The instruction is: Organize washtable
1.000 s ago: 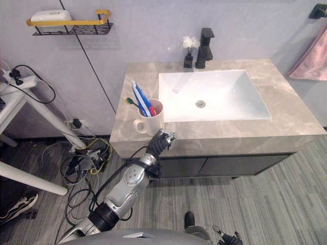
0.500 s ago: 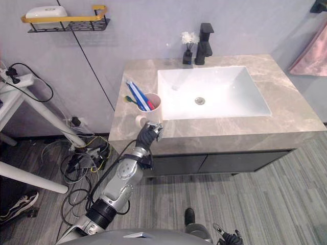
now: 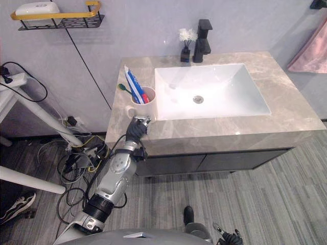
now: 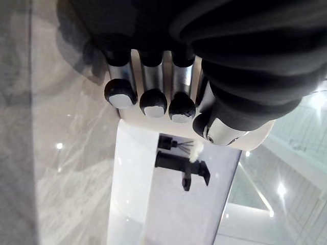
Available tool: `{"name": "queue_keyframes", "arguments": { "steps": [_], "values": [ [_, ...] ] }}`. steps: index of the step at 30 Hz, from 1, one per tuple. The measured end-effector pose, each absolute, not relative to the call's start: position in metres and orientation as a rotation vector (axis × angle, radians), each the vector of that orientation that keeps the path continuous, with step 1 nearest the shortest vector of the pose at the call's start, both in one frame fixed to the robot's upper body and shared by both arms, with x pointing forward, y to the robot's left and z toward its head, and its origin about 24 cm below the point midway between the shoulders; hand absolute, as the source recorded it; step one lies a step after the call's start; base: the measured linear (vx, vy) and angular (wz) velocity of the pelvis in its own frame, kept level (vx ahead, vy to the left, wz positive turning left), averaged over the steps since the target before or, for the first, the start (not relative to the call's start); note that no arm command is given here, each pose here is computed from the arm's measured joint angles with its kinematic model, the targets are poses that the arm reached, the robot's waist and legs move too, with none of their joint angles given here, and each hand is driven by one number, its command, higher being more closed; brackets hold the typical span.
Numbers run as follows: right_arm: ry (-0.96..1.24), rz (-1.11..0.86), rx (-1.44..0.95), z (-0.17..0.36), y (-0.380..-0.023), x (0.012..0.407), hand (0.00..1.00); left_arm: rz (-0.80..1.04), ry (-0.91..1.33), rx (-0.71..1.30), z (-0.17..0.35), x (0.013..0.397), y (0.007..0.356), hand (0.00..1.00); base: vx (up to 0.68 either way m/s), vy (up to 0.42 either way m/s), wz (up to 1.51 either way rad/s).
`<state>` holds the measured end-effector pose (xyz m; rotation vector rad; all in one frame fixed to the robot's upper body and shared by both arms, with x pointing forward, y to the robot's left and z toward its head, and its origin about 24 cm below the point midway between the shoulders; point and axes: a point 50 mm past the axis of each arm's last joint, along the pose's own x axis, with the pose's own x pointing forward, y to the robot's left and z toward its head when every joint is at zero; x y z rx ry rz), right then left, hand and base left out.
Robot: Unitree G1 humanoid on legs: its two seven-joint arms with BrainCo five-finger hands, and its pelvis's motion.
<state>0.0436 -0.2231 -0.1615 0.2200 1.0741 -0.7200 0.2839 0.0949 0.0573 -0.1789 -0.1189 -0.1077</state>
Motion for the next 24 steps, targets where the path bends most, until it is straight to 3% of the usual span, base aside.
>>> {"name": "queue_keyframes", "arguments": {
  "steps": [14, 24],
  "values": [
    [1.053, -0.747, 0.236, -0.16, -0.225, 0.042, 0.0, 0.183, -0.136, -0.147, 0.062, 0.304, 0.141, 1.0, 0.0, 0.001, -0.1],
    [1.048, -0.738, 0.255, -0.16, -0.222, 0.042, 0.0, 0.153, -0.147, -0.173, 0.06, 0.293, 0.136, 1.0, 0.0, 0.0, -0.02]
  ]
}}
